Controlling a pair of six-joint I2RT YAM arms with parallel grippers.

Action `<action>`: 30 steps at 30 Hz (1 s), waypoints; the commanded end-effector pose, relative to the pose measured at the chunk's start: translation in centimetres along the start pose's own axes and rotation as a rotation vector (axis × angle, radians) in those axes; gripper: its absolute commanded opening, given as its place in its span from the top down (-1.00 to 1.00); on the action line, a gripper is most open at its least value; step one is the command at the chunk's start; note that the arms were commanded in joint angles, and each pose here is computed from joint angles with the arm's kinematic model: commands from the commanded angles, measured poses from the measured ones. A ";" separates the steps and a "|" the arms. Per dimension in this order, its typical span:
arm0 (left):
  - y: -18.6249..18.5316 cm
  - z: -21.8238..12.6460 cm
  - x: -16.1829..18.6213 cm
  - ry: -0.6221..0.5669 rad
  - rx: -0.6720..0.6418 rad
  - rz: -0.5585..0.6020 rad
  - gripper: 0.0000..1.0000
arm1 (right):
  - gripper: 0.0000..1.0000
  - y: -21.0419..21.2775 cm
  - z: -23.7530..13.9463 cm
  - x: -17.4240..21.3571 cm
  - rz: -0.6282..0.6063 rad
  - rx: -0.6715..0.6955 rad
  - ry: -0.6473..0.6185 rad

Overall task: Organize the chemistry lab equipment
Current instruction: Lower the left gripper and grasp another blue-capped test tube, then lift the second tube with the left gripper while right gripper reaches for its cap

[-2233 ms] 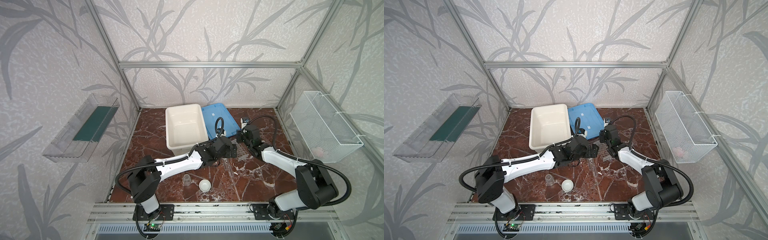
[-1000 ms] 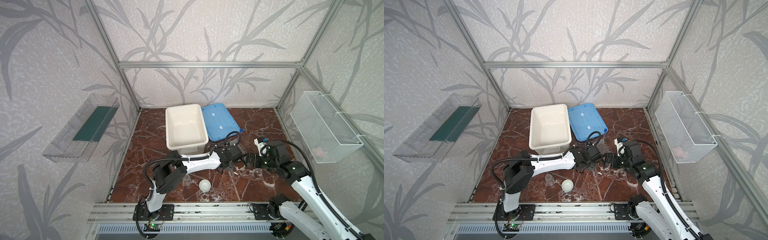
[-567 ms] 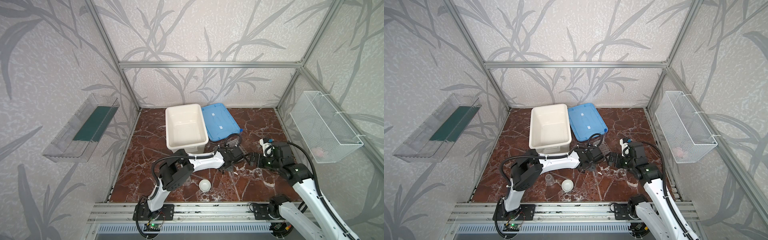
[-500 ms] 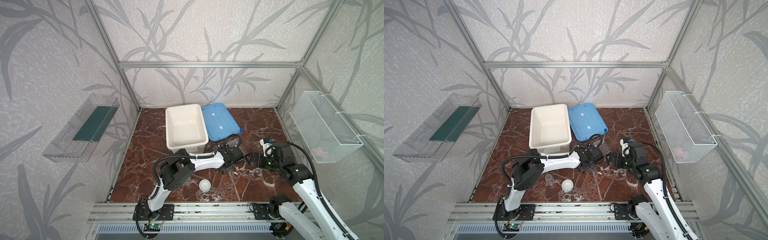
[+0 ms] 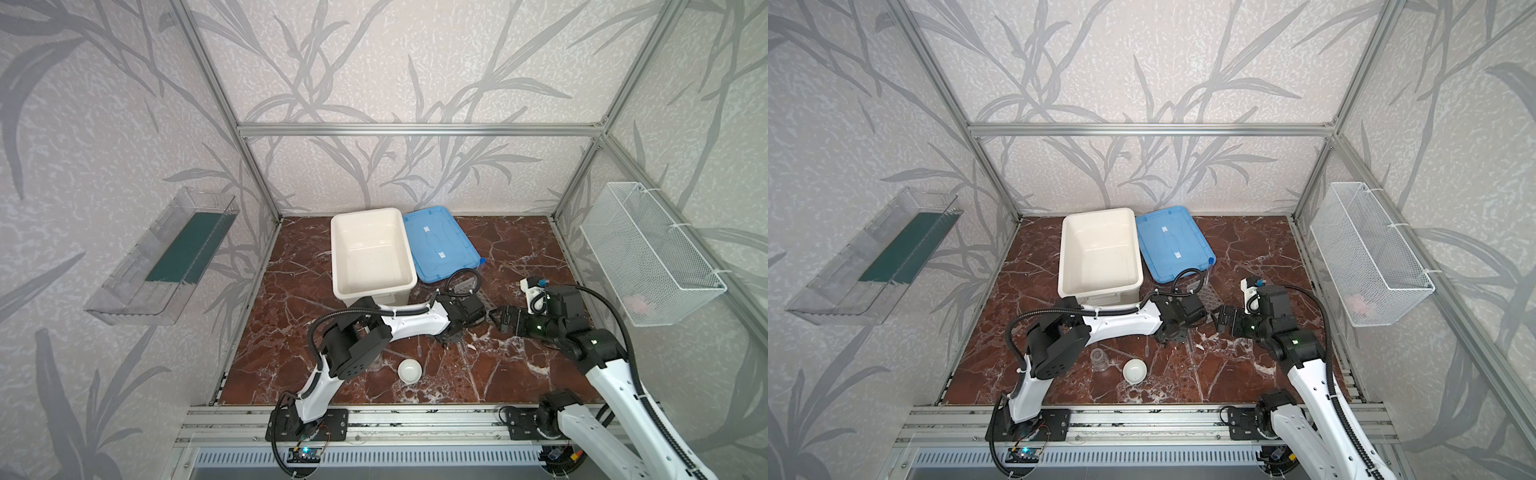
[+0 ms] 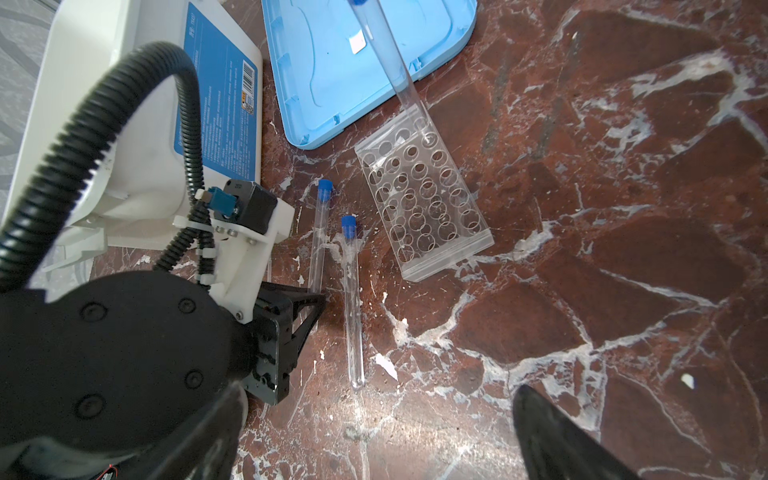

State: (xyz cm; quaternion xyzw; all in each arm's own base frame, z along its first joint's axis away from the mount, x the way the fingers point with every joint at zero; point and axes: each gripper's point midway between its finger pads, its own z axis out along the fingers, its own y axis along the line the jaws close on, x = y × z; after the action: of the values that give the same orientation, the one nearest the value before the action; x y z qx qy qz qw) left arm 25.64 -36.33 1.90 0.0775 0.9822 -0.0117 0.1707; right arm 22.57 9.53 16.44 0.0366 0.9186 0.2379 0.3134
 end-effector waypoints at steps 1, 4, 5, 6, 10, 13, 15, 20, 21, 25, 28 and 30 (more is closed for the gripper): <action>0.9 1.1 0.5 0.033 -0.025 -0.006 0.48 | -0.98 -0.1 -0.1 0.2 -0.007 -0.004 0.000; 0.9 1.0 0.4 0.028 -0.016 -0.012 0.52 | -0.98 -0.1 -0.1 0.2 -0.010 -0.002 -0.002; 1.1 0.8 0.3 0.021 -0.019 -0.014 0.53 | -0.98 -0.1 -0.1 0.2 -0.010 -0.002 -0.001; 1.2 0.6 0.3 0.014 -0.019 -0.017 0.54 | -0.98 -0.1 -0.1 0.2 -0.009 -0.002 -0.001; 1.3 -0.3 -0.4 -0.021 0.007 -0.036 0.65 | -0.99 -0.1 -0.1 0.1 -0.010 -0.001 -0.006; 1.2 -1.1 -0.8 -0.047 0.032 -0.040 0.65 | -0.98 0.0 -0.1 0.0 -0.011 -0.005 -0.007; 1.0 -1.7 -1.2 -0.072 0.061 -0.039 0.65 | -0.99 0.1 -0.1 0.0 -0.012 -0.012 -0.007; 0.3 -3.5 -2.0 -0.146 0.159 0.001 0.65 | -0.99 1.2 -0.1 -0.2 -0.009 -0.071 0.000; 0.3 -3.9 -2.1 -0.160 0.173 0.007 0.65 | -0.99 1.6 -0.2 -0.2 -0.005 -0.088 0.002; -0.4 -5.8 -2.7 -0.235 0.279 0.070 0.65 | -0.98 3.2 -0.3 -0.9 0.006 -0.167 0.007; -1.0 -7.0 -2.5 -0.278 0.359 0.116 0.65 | -0.98 4.4 -0.1 -1.4 0.014 -0.230 0.015; -1.5 -7.6 -2.1 -0.299 0.430 0.146 0.65 | -0.99 5.0 0.2 -1.8 0.023 -0.265 0.025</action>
State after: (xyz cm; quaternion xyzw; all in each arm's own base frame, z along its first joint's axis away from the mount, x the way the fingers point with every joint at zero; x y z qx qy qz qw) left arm 24.91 -36.13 8.03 0.1426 0.9393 -0.1649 0.2649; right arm 22.95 12.21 17.27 0.0173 0.9036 0.3145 0.2902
